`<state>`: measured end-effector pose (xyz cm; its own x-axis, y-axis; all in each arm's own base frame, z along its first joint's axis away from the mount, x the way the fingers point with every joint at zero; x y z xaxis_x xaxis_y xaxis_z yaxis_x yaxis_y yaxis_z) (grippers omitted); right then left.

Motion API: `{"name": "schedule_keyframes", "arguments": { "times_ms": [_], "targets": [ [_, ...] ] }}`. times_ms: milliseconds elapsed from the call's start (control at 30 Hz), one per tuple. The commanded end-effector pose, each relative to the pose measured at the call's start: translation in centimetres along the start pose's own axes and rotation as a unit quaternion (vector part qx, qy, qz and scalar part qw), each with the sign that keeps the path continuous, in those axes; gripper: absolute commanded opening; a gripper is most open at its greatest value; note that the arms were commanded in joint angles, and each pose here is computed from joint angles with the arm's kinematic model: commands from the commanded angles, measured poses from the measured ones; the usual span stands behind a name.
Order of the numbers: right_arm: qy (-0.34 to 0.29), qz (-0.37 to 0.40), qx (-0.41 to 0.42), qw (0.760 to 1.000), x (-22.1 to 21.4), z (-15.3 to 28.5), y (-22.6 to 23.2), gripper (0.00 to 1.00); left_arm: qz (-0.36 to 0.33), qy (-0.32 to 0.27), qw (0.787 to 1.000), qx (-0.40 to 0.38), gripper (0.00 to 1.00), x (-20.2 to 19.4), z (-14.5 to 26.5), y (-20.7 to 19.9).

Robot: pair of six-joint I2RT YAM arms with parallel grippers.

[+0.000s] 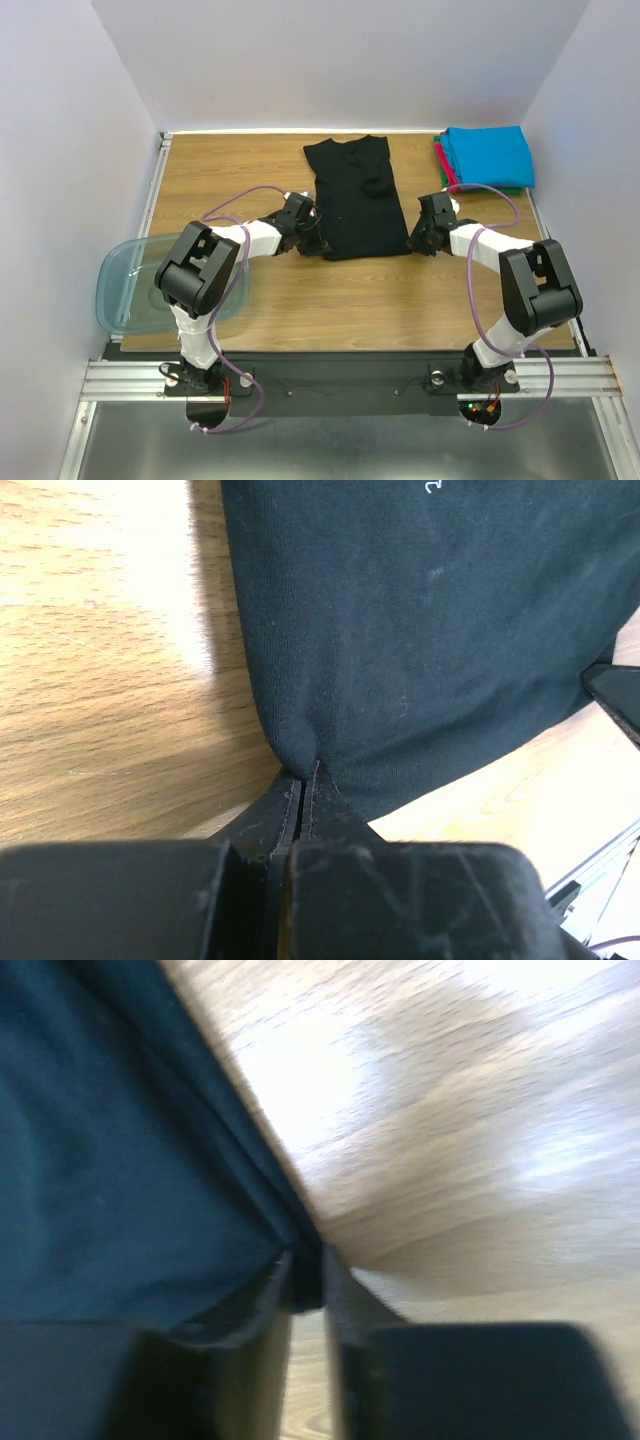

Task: Fold and stack the t-shirts
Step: Fold the tshirt

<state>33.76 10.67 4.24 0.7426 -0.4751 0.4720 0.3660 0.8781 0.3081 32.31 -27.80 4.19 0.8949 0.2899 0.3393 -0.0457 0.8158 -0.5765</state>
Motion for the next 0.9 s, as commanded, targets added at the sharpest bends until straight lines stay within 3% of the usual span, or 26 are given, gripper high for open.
{"name": "schedule_keyframes", "arguments": {
  "times_ms": [0, 100, 367, 533, 700, 867],
  "targets": [
    [0.043, -0.005, 0.047, 0.998, -1.9, -0.5, 1.1, 0.14, -0.005, 0.016, 0.999, 0.028, 0.0, -1.8, 0.1, 1.8],
    [0.046, 0.005, 0.08, 0.996, -1.9, 0.7, 1.9, 0.0, -0.022, 0.013, 1.0, 0.017, 0.0, -2.6, 0.9, 0.7],
    [-0.011, 0.013, 0.113, 0.993, -3.0, 7.4, -0.4, 0.0, -0.052, 0.032, 0.998, -0.007, 0.0, -8.6, 5.6, -1.4],
    [0.003, 0.023, 0.092, 0.995, -5.4, 11.3, -3.3, 0.0, -0.066, 0.062, 0.995, -0.038, 0.0, -12.3, 10.1, -2.5],
    [-0.033, 0.014, 0.144, 0.989, -4.4, 16.6, -2.4, 0.01, -0.07, 0.058, 0.99, -0.105, 0.0, -13.1, 14.2, -5.5],
    [-0.091, 0.024, 0.169, 0.981, -0.4, 20.0, 0.0, 0.0, -0.076, 0.015, 0.99, -0.121, 0.0, -10.8, 16.7, -7.7]
  ]
}}
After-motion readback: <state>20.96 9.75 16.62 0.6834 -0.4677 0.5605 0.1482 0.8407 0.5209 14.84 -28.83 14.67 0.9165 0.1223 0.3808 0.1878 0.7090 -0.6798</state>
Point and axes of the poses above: each gripper's point midway between its finger pads, its own z axis back along the fingers, its own y axis along the line the jaws close on, x = y × z, the point moved 2 cm from there along z, back along the fingers, and after that the axes turned 1 degree about z, right-handed, at the moved point
